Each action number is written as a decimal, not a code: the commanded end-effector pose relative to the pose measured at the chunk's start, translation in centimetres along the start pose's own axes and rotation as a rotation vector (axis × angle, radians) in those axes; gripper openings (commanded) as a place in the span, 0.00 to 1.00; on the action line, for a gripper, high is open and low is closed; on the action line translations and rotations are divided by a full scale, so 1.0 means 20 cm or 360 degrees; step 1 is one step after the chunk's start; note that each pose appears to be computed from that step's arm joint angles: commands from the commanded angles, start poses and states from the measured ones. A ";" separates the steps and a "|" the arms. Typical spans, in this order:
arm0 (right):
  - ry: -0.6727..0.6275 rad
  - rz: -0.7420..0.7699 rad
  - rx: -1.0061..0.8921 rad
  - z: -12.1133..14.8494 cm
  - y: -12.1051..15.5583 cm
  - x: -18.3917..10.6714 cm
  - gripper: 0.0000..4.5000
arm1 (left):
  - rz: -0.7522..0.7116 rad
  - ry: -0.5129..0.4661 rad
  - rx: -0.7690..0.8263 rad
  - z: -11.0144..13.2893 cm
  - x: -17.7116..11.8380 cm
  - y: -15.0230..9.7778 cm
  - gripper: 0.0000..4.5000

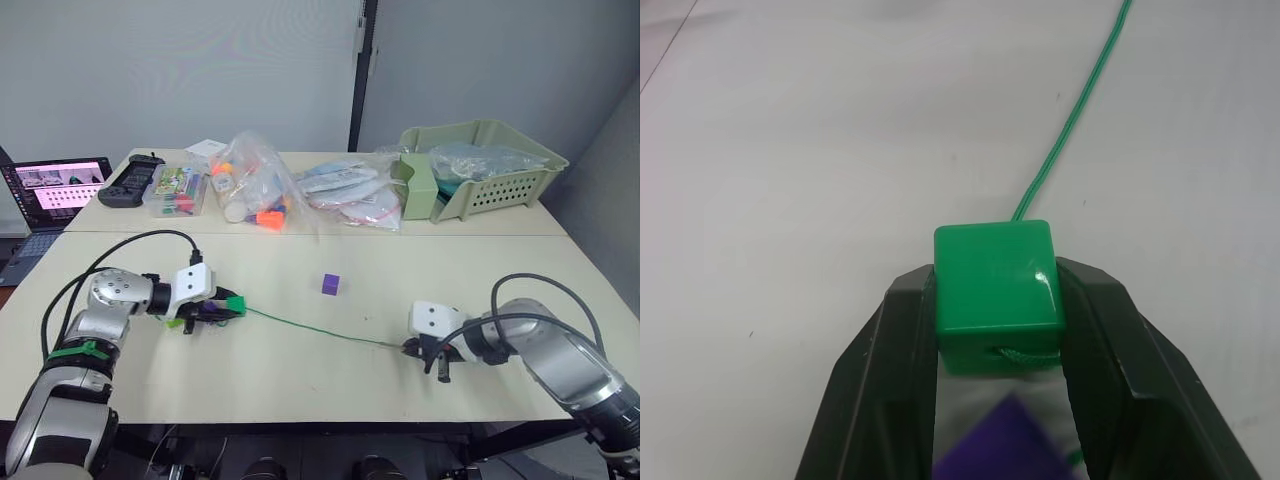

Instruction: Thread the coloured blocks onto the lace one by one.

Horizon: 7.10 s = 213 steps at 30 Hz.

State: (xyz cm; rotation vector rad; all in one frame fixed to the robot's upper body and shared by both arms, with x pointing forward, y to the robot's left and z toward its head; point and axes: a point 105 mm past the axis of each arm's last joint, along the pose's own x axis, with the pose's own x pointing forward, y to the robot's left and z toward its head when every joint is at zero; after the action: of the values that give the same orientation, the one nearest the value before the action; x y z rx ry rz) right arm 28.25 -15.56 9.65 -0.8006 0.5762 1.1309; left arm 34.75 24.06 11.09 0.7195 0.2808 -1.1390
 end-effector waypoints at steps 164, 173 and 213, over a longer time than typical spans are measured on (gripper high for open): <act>-0.0963 -0.0736 0.1064 0.48 -0.38 0.48 0.51 | -0.0162 -0.0478 -0.0290 0.44 0.45 -0.43 0.00; -0.0976 -0.0691 0.0962 0.45 -0.34 0.40 0.39 | -0.0172 -0.0485 -0.0293 0.45 0.46 -0.44 0.00; -0.0796 -0.1209 0.1294 0.06 0.15 0.10 1.00 | -0.0536 -0.0565 -0.0144 0.57 0.59 -0.45 0.00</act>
State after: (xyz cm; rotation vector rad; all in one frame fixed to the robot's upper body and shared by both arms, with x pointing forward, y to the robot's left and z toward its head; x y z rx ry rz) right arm 25.72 -12.47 7.21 0.0228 0.2683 0.3314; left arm 29.72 6.18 8.98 0.3610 0.1766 -1.5237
